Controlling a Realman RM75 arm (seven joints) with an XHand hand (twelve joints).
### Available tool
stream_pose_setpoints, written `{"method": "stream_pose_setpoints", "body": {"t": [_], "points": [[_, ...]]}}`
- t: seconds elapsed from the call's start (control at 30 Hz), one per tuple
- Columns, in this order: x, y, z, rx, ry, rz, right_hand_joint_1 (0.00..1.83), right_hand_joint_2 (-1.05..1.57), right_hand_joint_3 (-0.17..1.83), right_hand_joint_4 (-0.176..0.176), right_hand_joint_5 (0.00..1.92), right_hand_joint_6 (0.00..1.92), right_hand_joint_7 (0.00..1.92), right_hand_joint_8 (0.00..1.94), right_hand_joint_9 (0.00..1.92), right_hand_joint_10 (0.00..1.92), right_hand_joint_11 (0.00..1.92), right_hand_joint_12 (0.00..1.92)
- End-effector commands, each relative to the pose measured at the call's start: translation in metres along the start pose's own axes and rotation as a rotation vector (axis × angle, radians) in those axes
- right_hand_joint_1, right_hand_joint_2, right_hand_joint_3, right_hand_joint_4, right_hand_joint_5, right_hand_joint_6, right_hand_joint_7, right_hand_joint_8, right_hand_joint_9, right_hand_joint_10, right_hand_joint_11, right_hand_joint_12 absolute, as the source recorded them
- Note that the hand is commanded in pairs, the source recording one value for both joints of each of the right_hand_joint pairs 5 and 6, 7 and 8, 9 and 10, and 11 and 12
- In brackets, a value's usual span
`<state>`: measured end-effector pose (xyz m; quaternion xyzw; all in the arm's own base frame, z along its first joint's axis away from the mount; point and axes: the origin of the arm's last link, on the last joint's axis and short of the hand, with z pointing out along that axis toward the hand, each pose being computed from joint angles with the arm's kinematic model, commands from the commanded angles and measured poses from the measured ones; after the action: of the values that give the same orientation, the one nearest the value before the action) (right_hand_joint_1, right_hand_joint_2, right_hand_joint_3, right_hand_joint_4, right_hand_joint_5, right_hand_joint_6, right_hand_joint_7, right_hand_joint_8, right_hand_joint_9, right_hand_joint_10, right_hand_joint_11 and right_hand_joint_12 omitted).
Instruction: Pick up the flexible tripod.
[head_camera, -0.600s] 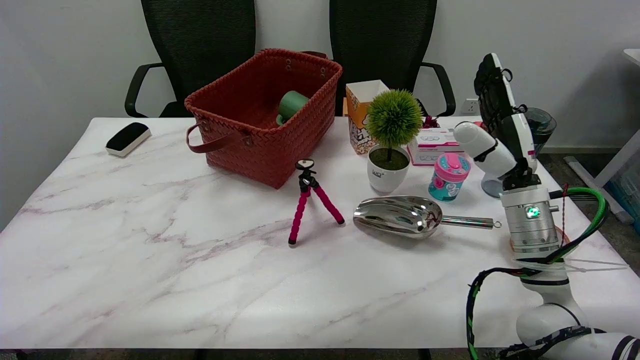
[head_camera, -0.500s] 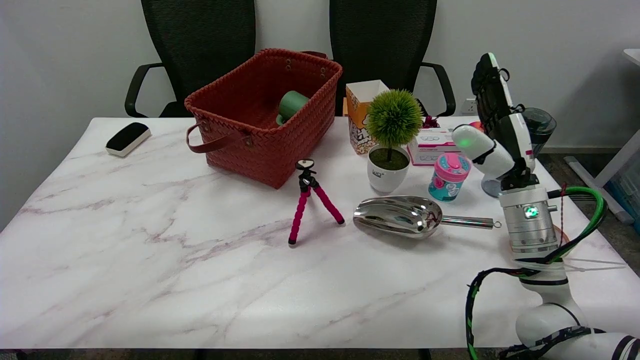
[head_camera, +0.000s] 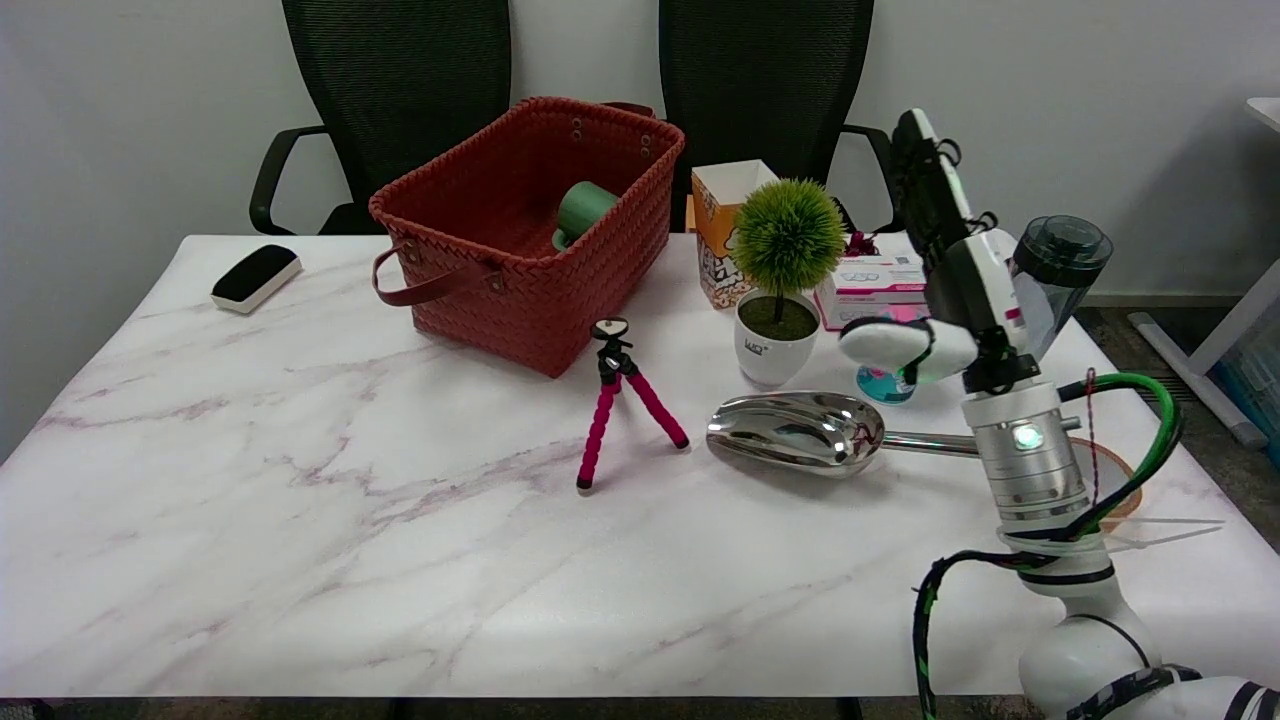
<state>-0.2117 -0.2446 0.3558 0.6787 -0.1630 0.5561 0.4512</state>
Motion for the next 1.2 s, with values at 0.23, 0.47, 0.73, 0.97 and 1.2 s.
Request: {"method": "stream_pose_setpoints", "body": {"t": [0.23,0.47,0.73,0.97,1.2], "points": [[-0.122,-0.047,0.005,-0.082,-0.131,-0.071,0.78,0.20,0.12,0.000,0.00,0.00,0.00,0.00,0.00,0.00,0.00,0.00],[-0.148,-0.047,0.007,-0.151,-0.157,-0.051,0.78,0.23,0.12,0.000,0.00,0.00,0.00,0.00,0.00,0.00,0.00,0.00],[-0.168,-0.032,0.011,-0.219,-0.164,-0.051,0.76,0.28,0.12,0.000,0.00,0.00,0.00,0.00,0.00,0.00,0.00,0.00],[-0.177,-0.015,0.011,-0.283,-0.155,-0.036,0.75,0.31,0.11,0.000,0.00,0.00,0.00,0.00,0.00,0.00,0.00,0.00],[-0.184,0.002,0.005,-0.351,-0.171,0.001,0.75,0.31,0.12,0.000,0.00,0.00,0.00,0.00,0.00,0.00,0.00,0.00]]}}
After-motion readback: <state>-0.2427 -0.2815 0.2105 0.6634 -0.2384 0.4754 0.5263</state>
